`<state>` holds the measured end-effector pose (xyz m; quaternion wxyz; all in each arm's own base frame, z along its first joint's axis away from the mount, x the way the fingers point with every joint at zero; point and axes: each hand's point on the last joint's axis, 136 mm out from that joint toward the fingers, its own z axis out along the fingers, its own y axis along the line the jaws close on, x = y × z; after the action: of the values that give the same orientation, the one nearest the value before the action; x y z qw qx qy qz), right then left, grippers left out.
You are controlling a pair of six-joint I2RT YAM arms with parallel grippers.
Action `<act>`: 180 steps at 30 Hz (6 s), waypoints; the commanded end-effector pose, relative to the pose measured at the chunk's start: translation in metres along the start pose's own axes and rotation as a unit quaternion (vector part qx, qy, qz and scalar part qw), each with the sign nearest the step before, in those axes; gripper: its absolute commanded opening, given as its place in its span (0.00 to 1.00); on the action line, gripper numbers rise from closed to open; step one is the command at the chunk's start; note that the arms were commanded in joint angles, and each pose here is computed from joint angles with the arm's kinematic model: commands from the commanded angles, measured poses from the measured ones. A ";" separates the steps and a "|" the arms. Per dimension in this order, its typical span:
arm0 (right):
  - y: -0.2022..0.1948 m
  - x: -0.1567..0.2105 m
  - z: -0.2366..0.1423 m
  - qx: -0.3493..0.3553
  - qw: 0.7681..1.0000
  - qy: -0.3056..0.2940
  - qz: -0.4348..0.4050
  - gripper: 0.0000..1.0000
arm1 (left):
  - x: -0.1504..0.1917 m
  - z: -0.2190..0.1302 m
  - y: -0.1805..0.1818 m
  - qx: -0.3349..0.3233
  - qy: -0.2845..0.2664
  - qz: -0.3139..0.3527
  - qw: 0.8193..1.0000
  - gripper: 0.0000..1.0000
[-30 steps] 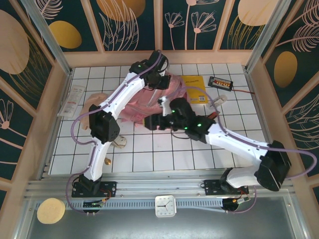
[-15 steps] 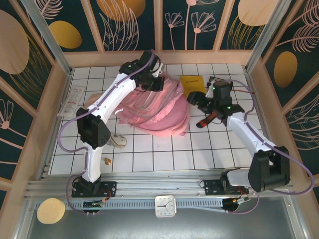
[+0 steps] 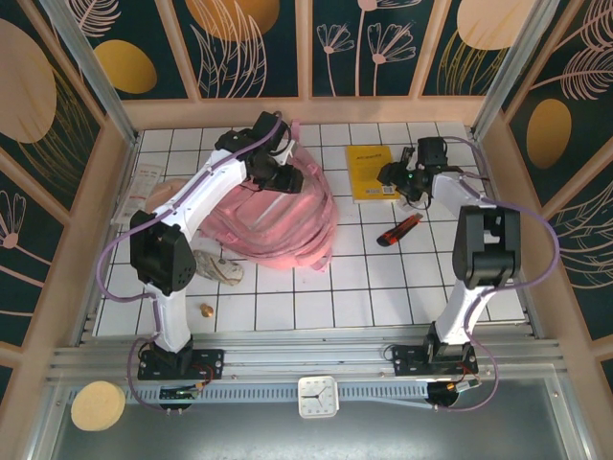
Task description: Pack the student bag
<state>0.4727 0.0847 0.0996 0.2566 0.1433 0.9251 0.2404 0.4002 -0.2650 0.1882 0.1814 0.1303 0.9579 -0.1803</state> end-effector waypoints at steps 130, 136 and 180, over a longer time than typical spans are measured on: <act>0.074 0.028 -0.156 -0.218 0.975 -0.028 -0.041 0.00 | 0.047 0.041 -0.033 -0.075 -0.012 0.178 0.981 0.99; 0.071 0.038 -0.159 -0.215 0.975 -0.028 -0.038 0.00 | 0.047 0.061 -0.041 -0.069 -0.012 0.174 0.982 0.98; 0.134 0.123 -0.180 -0.342 0.934 0.083 -0.056 0.00 | -0.017 -0.007 -0.075 -0.098 -0.041 0.126 0.986 0.00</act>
<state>0.3131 0.1499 0.2177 0.2243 0.0373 0.8485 0.4779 0.3859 -0.3483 0.1811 0.2165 0.2524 0.9392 -0.0856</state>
